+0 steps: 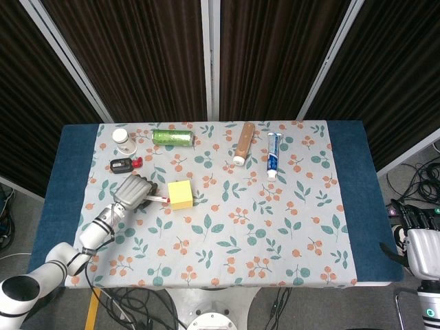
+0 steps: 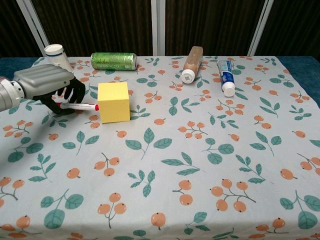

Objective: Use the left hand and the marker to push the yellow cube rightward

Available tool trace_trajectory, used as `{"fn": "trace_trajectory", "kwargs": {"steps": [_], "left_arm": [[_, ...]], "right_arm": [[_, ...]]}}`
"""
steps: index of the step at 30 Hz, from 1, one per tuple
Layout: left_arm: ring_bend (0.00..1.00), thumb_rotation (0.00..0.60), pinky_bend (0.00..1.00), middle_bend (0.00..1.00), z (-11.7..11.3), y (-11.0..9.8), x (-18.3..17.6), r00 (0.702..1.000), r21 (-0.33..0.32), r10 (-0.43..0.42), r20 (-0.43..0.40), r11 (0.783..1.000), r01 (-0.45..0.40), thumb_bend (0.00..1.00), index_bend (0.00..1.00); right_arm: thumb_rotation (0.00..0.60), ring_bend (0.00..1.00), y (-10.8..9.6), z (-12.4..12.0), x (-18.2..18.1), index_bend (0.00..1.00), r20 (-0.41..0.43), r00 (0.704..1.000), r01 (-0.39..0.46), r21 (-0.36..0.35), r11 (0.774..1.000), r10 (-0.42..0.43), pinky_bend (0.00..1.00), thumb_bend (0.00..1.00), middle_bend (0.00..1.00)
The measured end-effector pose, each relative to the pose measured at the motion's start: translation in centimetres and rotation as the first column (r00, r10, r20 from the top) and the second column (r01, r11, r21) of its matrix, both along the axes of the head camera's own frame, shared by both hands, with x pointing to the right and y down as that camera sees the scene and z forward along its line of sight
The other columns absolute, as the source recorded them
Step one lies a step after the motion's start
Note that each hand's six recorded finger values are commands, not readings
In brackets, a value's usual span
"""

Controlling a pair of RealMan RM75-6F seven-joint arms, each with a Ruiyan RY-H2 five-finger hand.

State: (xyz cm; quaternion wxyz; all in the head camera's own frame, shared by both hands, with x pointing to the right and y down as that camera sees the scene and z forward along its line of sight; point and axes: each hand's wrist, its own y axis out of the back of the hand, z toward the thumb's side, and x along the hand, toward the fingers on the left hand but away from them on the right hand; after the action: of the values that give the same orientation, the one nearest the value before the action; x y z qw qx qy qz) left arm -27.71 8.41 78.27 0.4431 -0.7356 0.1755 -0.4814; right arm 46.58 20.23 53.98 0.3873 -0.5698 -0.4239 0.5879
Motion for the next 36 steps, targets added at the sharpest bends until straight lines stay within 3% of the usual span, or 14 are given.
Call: {"fn": "trace_trajectory", "kwargs": {"steps": [6,19,36], "left_arm": [[0.55,0.600,0.52,0.75,0.1,-0.5,0.7,1.000,0.003,-0.020,0.000,1.000,0.020,0.42,0.68],[0.55,0.600,0.51,0.75,-0.8,0.2,-2.0,0.996,-0.008,-0.073,0.043,0.997,0.074,0.42,0.68],[0.54,0.600,0.51,0.75,1.1,-2.0,5.0,0.999,-0.035,-0.020,0.038,0.999,0.021,0.42,0.68]], "right_arm": [[0.600,0.13,0.0,-0.2,0.0,0.09,0.001,1.000,0.001,0.006,1.000,-0.001,0.17,0.06,0.20],[0.600,0.13,-0.1,0.0,0.2,0.09,0.015,1.000,0.010,0.005,1.000,-0.010,0.17,0.06,0.20],[0.600,0.13,-0.1,-0.4,0.5,0.09,0.003,1.000,0.004,0.001,1.000,-0.004,0.17,0.06,0.20]]}}
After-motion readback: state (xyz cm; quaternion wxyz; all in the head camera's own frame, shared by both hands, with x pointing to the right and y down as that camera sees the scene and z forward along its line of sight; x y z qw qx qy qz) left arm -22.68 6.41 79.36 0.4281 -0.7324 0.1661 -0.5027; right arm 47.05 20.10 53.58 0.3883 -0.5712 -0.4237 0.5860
